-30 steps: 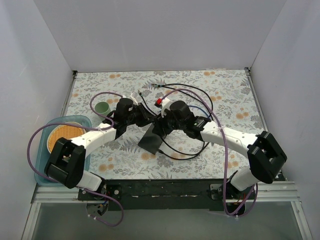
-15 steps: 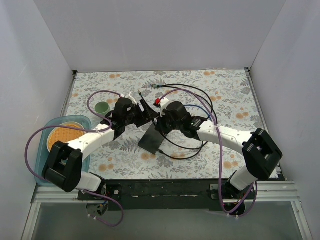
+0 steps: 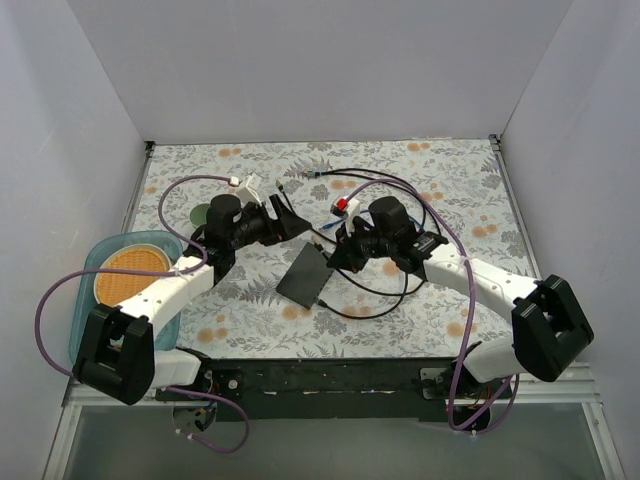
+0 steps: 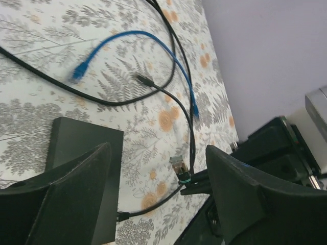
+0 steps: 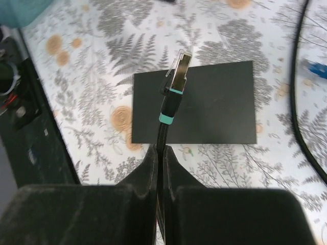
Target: Insert the plug into the switch port
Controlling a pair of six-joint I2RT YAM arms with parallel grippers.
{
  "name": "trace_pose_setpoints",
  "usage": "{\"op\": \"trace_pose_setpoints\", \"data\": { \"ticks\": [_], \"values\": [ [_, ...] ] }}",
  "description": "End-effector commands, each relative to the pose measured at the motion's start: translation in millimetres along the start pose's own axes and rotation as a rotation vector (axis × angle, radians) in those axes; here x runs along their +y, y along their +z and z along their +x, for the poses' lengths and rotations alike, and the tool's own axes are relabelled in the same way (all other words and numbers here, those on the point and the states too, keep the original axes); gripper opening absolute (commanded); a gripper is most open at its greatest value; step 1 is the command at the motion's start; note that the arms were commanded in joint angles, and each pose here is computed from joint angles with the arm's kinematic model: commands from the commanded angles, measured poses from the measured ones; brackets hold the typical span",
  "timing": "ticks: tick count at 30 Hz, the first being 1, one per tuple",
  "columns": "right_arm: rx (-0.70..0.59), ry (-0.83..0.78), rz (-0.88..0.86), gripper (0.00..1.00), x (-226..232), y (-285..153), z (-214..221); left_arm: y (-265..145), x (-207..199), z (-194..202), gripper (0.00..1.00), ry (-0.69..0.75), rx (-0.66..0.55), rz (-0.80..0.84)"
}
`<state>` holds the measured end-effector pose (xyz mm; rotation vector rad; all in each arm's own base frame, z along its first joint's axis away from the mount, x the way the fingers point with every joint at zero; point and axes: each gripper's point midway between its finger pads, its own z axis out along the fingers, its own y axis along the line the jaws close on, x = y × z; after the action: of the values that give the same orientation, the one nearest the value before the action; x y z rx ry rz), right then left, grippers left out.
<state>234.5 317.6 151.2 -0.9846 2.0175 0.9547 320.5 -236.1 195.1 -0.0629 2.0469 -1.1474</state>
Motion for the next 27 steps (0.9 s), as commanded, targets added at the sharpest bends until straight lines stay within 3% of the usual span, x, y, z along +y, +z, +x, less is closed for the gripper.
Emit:
{"op": "trace_pose_setpoints", "data": {
  "ticks": [1,4,8,11,18,27],
  "values": [
    [-0.025,-0.116,-0.289,0.01,45.9,-14.5,-8.3,-21.8,-51.1,6.2,0.72,0.150,0.024,0.269],
    [-0.029,-0.128,-0.365,0.01,56.1,-19.0,-7.0,-33.7,-65.1,14.4,0.68,0.193,0.021,0.374],
    [-0.036,-0.132,-0.392,0.01,59.9,-23.6,-8.4,-47.3,-80.9,18.6,0.56,0.245,0.008,0.474],
    [-0.059,-0.138,-0.402,0.01,60.9,-27.4,-11.9,-53.5,-85.1,25.6,0.54,0.271,0.032,0.514],
    [-0.102,-0.142,-0.440,0.01,65.2,-36.0,-22.3,-54.0,-79.9,36.5,0.51,0.275,0.073,0.519],
    [-0.119,-0.150,-0.455,0.01,65.9,-38.5,-28.0,-54.5,-81.6,39.6,0.39,0.275,0.085,0.534]
  ]
}}
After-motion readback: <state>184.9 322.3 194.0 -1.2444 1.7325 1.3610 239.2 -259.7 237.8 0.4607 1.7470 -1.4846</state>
